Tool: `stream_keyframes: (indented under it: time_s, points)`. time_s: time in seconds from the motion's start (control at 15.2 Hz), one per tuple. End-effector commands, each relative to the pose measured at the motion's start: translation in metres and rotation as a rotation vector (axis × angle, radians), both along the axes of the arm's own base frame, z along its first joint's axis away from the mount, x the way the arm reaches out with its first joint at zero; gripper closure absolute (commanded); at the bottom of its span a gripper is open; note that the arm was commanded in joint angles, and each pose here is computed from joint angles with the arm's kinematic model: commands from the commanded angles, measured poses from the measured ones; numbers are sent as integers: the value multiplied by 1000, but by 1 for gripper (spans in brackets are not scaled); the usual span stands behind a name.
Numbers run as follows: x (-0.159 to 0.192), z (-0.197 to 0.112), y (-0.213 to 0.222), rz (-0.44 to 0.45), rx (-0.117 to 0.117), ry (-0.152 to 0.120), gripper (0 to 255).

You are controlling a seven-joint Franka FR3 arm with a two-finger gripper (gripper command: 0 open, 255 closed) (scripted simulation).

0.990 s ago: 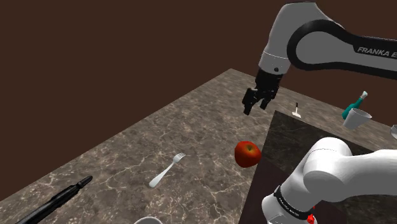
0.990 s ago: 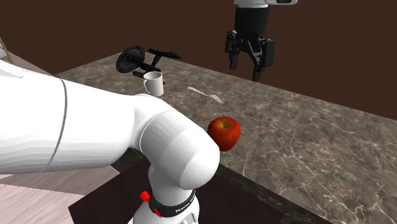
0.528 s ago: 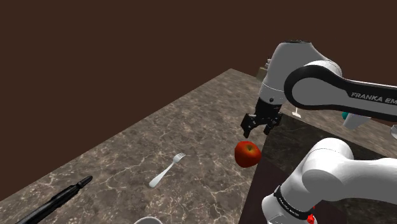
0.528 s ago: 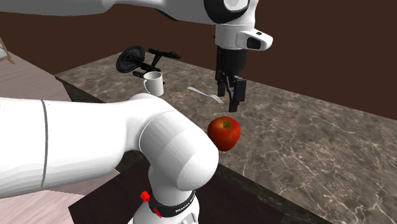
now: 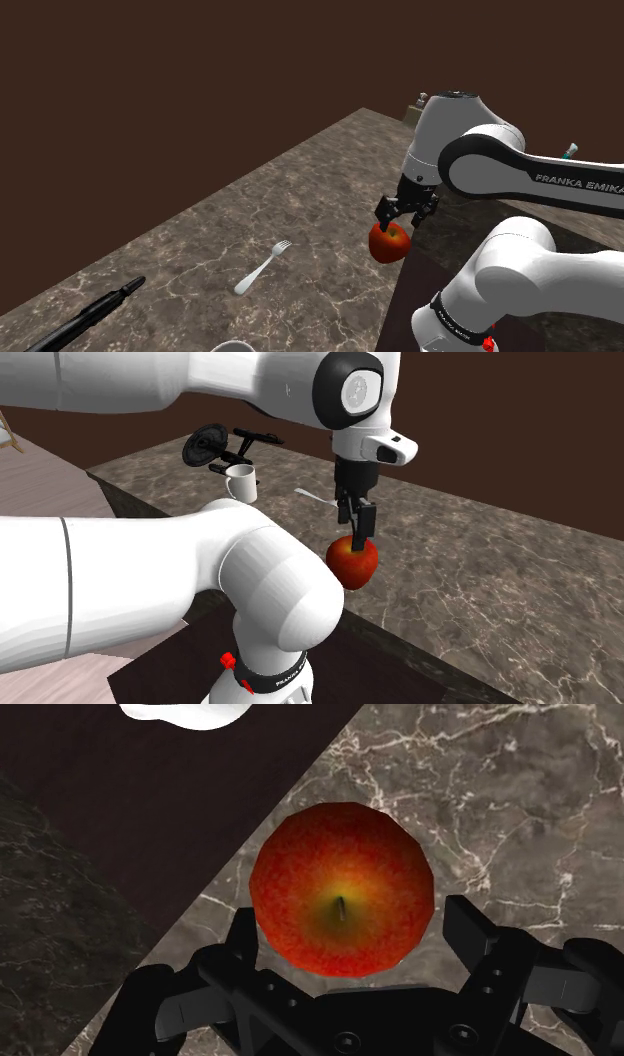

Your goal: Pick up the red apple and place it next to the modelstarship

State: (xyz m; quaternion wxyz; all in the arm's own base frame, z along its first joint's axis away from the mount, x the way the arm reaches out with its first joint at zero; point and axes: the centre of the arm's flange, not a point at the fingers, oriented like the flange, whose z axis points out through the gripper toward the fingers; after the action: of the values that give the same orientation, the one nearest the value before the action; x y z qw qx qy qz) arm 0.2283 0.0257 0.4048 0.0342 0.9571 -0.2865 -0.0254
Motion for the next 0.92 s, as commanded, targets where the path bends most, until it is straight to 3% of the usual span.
stream_keyframes:
  time_s: [0.0, 0.46, 0.53, 0.86]
  points:
    - [-1, -7, -2, 0, 0, -1, 0]
    - [-1, -7, -2, 0, 0, -1, 0]
    - [-1, -7, -2, 0, 0, -1, 255]
    - [-1, -7, -2, 0, 0, -1, 255]
